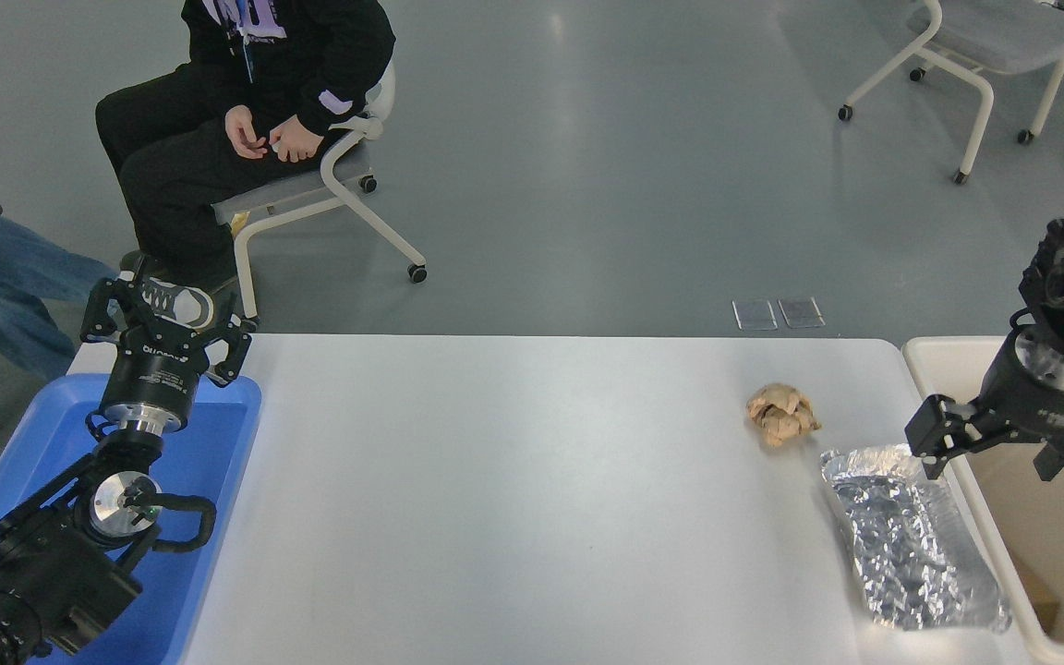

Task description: Pick up foil plate and place in dustbin

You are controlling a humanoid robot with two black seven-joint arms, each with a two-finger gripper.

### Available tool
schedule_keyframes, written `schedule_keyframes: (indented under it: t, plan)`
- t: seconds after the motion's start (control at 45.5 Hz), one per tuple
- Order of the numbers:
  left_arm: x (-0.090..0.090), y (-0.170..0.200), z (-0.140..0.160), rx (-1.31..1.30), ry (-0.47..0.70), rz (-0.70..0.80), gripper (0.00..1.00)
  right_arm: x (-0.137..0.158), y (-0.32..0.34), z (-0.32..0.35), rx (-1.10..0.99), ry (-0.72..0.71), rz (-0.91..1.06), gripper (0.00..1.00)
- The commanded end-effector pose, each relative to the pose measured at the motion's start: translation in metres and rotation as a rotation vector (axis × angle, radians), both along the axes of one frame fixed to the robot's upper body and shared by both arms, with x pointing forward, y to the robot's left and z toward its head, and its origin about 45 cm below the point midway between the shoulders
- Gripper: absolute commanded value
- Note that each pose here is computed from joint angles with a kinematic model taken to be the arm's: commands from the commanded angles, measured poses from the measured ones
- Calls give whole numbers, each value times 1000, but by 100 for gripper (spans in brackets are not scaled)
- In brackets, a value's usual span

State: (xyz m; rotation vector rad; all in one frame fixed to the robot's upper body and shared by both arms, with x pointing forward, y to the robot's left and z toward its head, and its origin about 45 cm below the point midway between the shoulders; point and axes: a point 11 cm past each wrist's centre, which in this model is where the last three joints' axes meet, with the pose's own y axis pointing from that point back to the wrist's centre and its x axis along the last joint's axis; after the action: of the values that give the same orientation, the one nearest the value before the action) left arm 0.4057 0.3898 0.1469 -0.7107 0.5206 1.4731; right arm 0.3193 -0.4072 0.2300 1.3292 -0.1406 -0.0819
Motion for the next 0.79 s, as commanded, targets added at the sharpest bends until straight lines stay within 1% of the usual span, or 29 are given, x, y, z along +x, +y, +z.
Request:
schedule_keyframes:
  t: [0.0,0.154,0.286,0.374,0.462,0.527,0.769]
  plan:
    - [0,0,0,-1,-1,0,99,-18,-42,-49,-91,-170,39,91]
    - [0,0,0,-1,-1,1,99,-17,-52,-68,-128,-211,106,91]
    - [0,0,0,-1,-1,0,99,-21,-47,-96,-110,-197,162,91]
    - [0,0,0,-1,-1,0,99,-25,-39,-109,-74,-191,161,91]
    - [0,0,0,-1,-1,0,99,-21,-35,-113,-61,-211,152,91]
    - [0,0,0,-1,-1,0,99,-24,-36,-120,-55,-208,141,91]
    - [0,0,0,-1,-1,0,99,-20,-39,-135,-40,-250,93,91]
